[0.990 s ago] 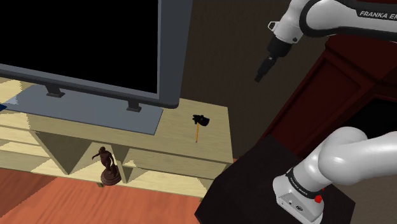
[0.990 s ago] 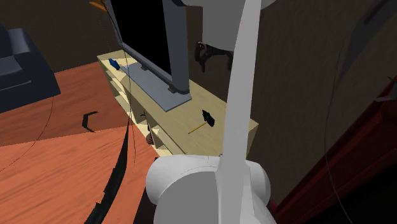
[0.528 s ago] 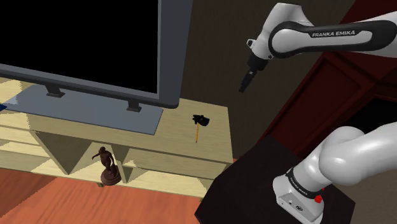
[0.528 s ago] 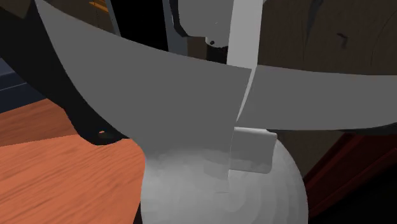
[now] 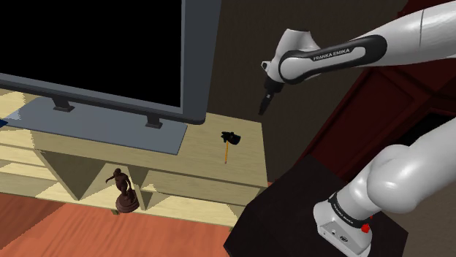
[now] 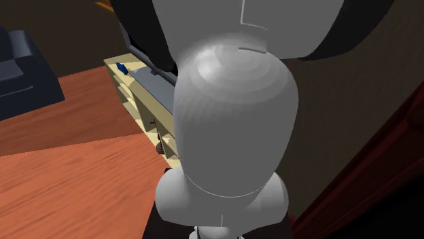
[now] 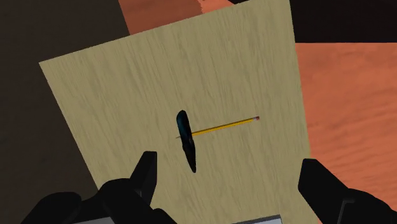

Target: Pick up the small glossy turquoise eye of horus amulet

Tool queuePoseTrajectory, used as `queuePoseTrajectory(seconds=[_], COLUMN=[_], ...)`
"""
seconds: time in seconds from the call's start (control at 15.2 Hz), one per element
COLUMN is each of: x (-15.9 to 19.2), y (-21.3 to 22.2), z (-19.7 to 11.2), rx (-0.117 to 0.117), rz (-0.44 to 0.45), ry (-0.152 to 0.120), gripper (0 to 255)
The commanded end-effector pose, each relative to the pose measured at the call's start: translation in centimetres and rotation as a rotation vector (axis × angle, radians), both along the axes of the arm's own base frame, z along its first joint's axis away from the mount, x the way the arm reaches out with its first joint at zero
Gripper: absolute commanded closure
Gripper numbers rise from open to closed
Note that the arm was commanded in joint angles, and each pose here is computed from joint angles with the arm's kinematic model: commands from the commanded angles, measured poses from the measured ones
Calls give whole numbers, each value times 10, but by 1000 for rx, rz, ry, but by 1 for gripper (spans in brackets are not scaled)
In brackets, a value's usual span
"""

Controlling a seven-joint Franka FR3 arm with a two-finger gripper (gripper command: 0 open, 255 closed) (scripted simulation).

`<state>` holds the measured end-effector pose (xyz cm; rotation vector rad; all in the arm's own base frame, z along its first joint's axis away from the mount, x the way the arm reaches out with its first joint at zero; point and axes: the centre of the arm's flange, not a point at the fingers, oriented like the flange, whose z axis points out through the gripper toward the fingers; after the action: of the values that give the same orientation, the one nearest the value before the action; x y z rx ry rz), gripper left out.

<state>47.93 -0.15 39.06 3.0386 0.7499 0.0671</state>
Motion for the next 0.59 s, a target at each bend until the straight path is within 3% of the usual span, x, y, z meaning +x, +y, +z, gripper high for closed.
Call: queuePoseTrajectory(seconds=[0.0,0.53], x=[14,68], y=[0,12], z=[-26,-118], rx=[-6,-28], rz=[32,156], ry=[4,21], gripper=[0,0])
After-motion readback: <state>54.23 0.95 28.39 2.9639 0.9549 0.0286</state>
